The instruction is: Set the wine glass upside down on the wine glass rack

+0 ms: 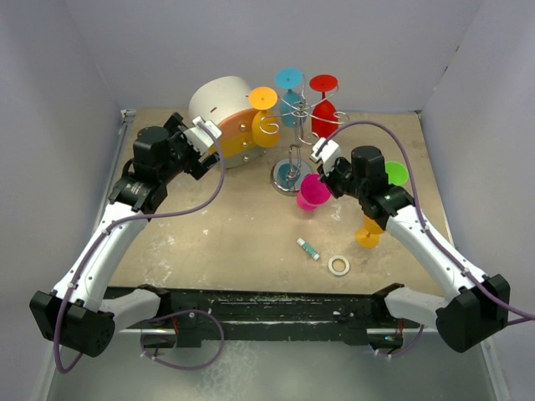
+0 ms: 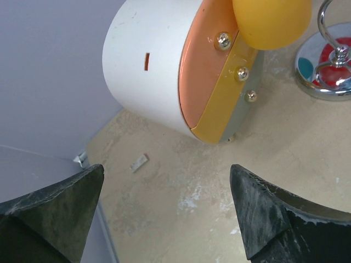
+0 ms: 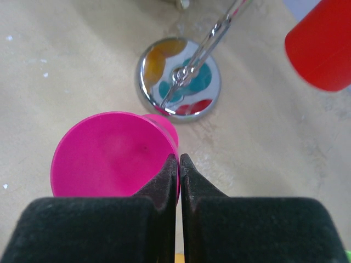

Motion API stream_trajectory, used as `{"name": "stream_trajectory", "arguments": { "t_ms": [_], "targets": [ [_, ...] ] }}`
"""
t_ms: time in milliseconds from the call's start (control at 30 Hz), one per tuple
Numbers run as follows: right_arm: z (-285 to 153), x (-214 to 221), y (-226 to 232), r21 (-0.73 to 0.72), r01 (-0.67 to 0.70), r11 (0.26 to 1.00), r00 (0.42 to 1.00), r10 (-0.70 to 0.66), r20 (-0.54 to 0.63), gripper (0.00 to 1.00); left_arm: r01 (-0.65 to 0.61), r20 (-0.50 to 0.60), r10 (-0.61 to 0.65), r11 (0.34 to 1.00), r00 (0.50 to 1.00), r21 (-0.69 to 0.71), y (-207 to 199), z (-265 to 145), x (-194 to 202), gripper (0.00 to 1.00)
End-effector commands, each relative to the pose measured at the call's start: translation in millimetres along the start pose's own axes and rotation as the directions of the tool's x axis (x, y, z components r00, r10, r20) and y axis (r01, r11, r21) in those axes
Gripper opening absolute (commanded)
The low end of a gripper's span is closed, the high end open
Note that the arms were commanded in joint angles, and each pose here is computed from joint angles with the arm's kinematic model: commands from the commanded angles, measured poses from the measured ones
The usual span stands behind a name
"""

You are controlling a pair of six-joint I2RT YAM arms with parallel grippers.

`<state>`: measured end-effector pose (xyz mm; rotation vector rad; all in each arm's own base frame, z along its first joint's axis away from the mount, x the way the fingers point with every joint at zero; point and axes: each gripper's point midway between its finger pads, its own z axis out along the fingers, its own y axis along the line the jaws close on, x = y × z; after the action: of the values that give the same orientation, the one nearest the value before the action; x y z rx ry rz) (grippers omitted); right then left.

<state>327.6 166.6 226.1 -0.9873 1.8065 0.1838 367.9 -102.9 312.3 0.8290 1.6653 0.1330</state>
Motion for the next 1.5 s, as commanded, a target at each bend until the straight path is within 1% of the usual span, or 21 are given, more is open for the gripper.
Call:
{"name": "stream_trajectory", "arguments": {
  "t_ms": [0,100,233,267,300,367,400,433,467,500,633,767,867,933,1067,1200,1267,1367,1467],
  "targets": [
    [-23,-49,7,-0.089,0.145,0.985,0.982,-0.132,0.138,0.00,0.167,0.104,-0.160,0.984,0.982,-0.066,27,-18,-37,0.99],
    [-32,-65,32,-0.234,0.174,0.956,0.970,-0.126,0.205,0.00,0.274,0.120,-0.274,0.962,0.954,0.014,20,-22,-47,0.99],
    [-44,-97,49,-0.318,0.204,0.926,0.952,-0.112,0.286,0.00,0.387,0.129,-0.401,0.915,0.907,0.116,9,-29,-60,0.99],
    [-47,-107,54,-0.324,0.215,0.921,0.946,-0.114,0.304,0.00,0.437,0.125,-0.454,0.888,0.882,0.142,7,-30,-62,0.99],
    [-50,-116,58,-0.328,0.223,0.918,0.941,-0.115,0.319,0.00,0.499,0.119,-0.520,0.850,0.846,0.171,7,-32,-65,0.99],
    [-57,-134,67,-0.332,0.244,0.911,0.926,-0.118,0.358,0.00,0.609,0.096,-0.649,0.748,0.755,0.263,5,-37,-73,1.00],
    [-61,-144,70,-0.334,0.249,0.909,0.919,-0.113,0.377,0.00,0.655,0.083,-0.704,0.692,0.705,0.305,7,-39,-76,0.98],
    [-65,-153,72,-0.337,0.252,0.907,0.913,-0.108,0.393,0.00,0.682,0.071,-0.743,0.645,0.666,0.344,6,-41,-80,0.97],
    [-69,-163,73,-0.338,0.250,0.907,0.908,-0.099,0.406,0.00,0.701,0.060,-0.768,0.610,0.637,0.370,5,-42,-82,0.95],
    [-73,-172,73,-0.341,0.247,0.907,0.905,-0.089,0.417,0.00,0.706,0.053,-0.780,0.591,0.624,0.390,4,-43,-85,0.94],
    [-86,-209,65,-0.321,0.211,0.923,0.887,-0.043,0.460,0.00,0.708,0.011,-0.800,0.537,0.600,0.459,-7,-47,-92,0.92],
    [-96,-239,56,-0.298,0.167,0.940,0.867,0.004,0.498,0.00,0.707,-0.064,-0.818,0.451,0.571,0.545,-24,-53,-97,0.90],
    [-101,-254,54,-0.302,0.145,0.942,0.857,0.033,0.514,0.00,0.706,-0.127,-0.828,0.374,0.547,0.602,-35,-56,-101,0.87],
    [-102,-259,52,-0.300,0.135,0.944,0.852,0.044,0.521,0.00,0.709,-0.163,-0.830,0.333,0.533,0.621,-38,-54,-101,0.84],
    [-104,-266,46,-0.275,0.114,0.955,0.844,0.053,0.533,0.00,0.722,-0.222,-0.832,0.272,0.509,0.636,-48,-46,-99,0.77],
    [-103,-270,42,-0.267,0.095,0.959,0.843,0.065,0.535,0.00,0.701,-0.297,-0.806,0.192,0.512,0.687,-68,-46,-105,0.76],
    [-102,-271,41,-0.264,0.091,0.960,0.843,0.067,0.534,0.00,0.707,-0.340,-0.791,0.158,0.508,0.690,-76,-41,-102,0.73],
    [-101,-271,39,-0.258,0.088,0.962,0.842,0.067,0.535,0.00,0.718,-0.370,-0.783,0.136,0.500,0.682,-82,-35,-97,0.67],
    [-100,-270,37,-0.241,0.083,0.967,0.844,0.060,0.532,0.00,0.719,-0.388,-0.775,0.121,0.499,0.685,-85,-33,-96,0.60]
  ]
}}
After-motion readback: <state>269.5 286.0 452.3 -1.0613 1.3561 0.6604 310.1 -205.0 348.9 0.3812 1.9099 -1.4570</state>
